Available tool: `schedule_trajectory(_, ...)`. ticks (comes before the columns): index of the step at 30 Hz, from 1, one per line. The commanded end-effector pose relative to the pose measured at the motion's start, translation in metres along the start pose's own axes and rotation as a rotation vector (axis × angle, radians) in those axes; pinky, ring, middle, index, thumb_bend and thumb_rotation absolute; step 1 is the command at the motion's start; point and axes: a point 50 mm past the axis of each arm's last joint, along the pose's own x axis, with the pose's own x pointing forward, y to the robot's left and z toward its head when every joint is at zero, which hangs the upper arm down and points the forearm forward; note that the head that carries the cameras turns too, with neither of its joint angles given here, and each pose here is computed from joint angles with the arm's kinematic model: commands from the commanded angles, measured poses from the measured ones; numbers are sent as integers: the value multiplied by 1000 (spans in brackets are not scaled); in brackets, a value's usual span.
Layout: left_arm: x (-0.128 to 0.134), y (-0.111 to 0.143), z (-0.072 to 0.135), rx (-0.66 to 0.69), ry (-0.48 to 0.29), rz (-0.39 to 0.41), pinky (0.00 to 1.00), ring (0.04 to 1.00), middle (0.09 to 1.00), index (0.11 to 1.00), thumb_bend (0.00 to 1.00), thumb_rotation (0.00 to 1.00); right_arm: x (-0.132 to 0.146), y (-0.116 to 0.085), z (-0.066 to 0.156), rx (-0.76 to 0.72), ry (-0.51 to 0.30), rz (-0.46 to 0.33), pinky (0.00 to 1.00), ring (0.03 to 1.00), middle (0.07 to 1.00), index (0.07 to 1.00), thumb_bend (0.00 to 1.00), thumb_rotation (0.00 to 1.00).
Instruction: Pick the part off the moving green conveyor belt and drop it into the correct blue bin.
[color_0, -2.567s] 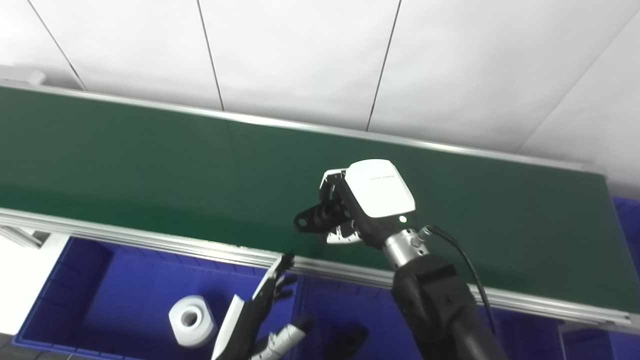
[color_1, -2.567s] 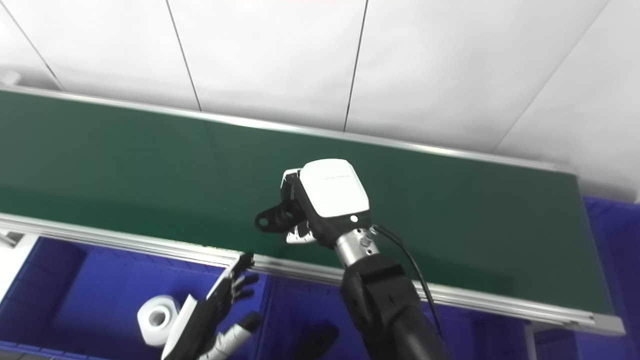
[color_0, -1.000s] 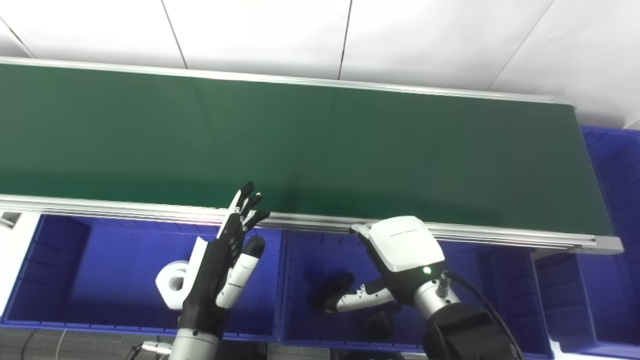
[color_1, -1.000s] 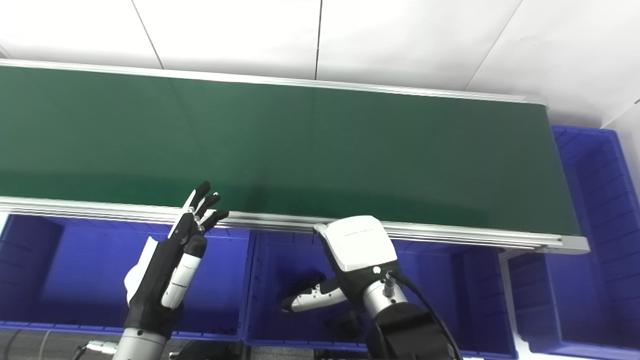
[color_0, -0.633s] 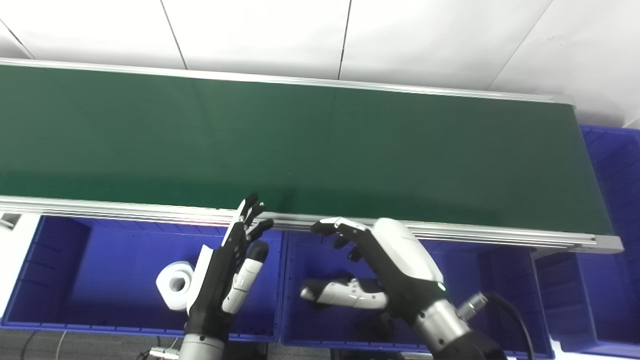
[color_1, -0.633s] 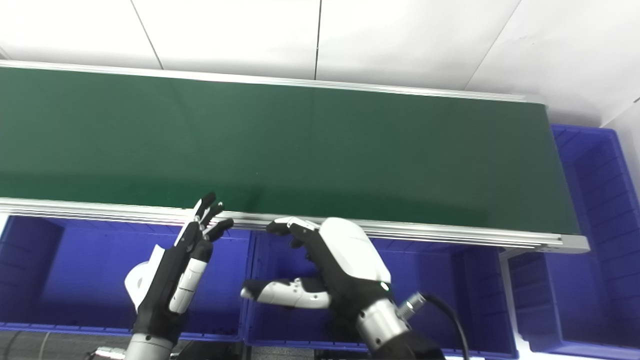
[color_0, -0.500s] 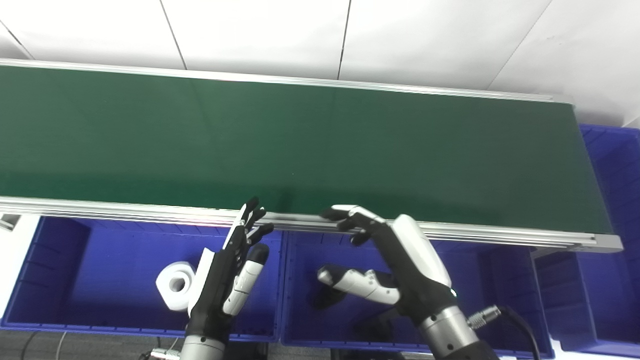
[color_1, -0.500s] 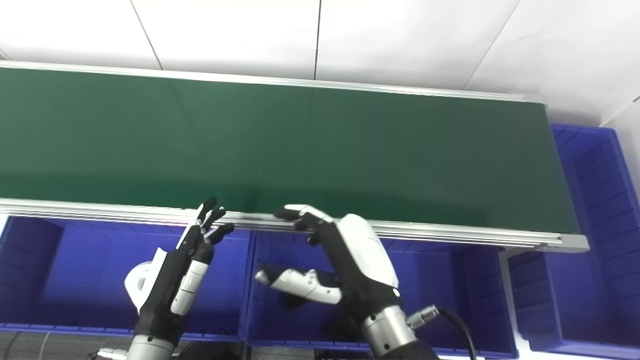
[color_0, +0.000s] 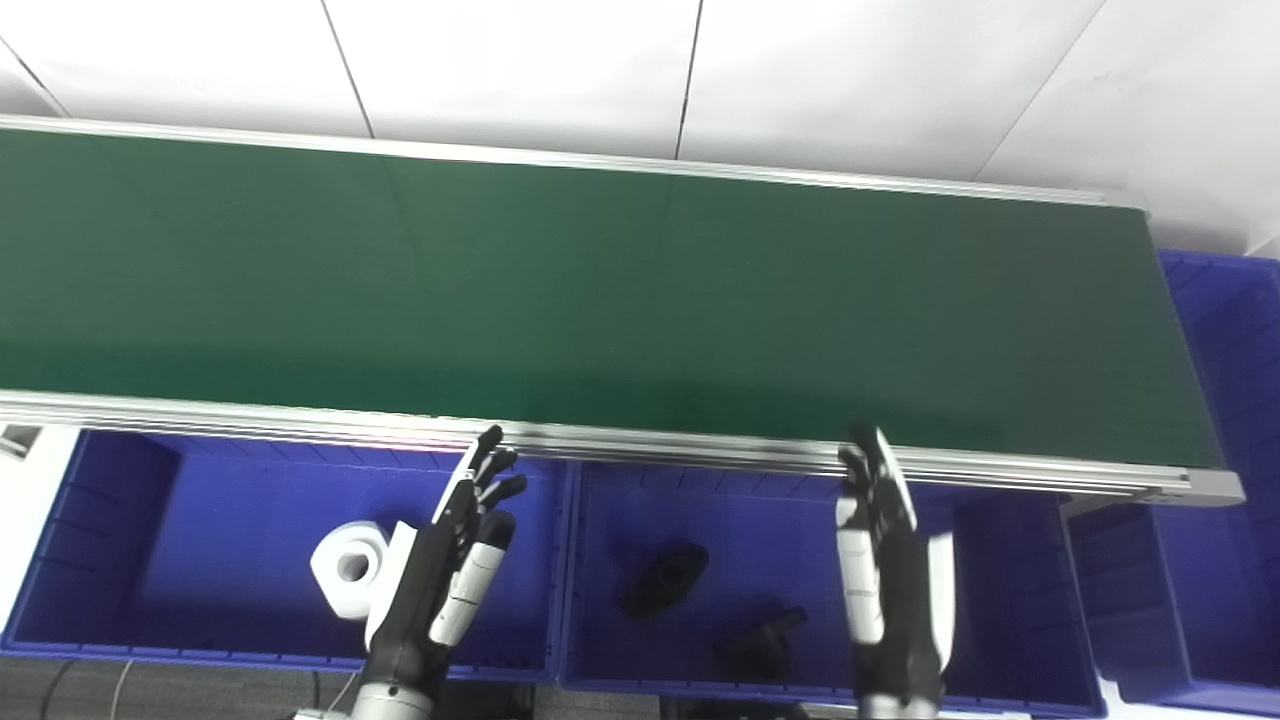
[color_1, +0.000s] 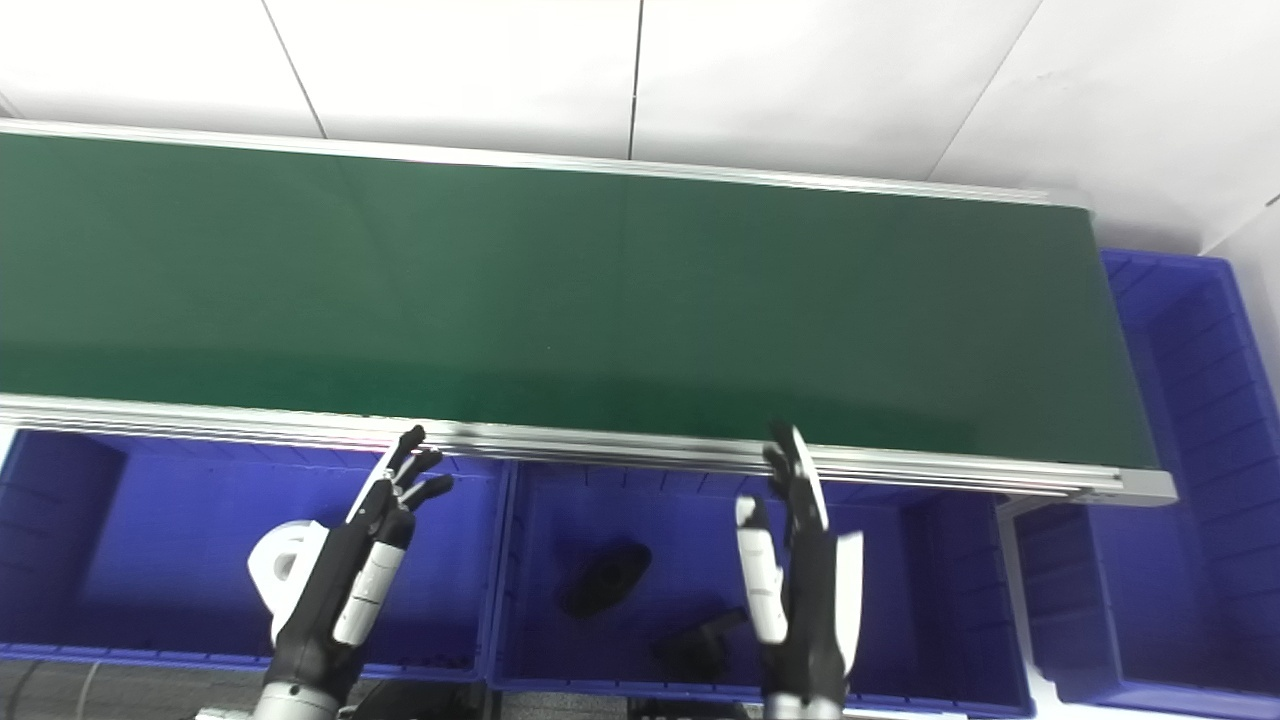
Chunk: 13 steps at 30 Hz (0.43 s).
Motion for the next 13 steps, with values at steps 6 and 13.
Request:
schedule_trajectory(6, 9, 11, 9, -23, -165, 81, 986, 893, 960, 998, 465, 1000, -1, 83, 49, 254, -129, -31, 935, 927, 958, 947, 596, 1000)
schedule_trajectory(13, 16, 11, 1, -30, -264, 164, 963, 891, 951, 992, 478, 1000, -4, 82, 47, 275, -104, -8, 916, 925, 951, 943, 624, 1000)
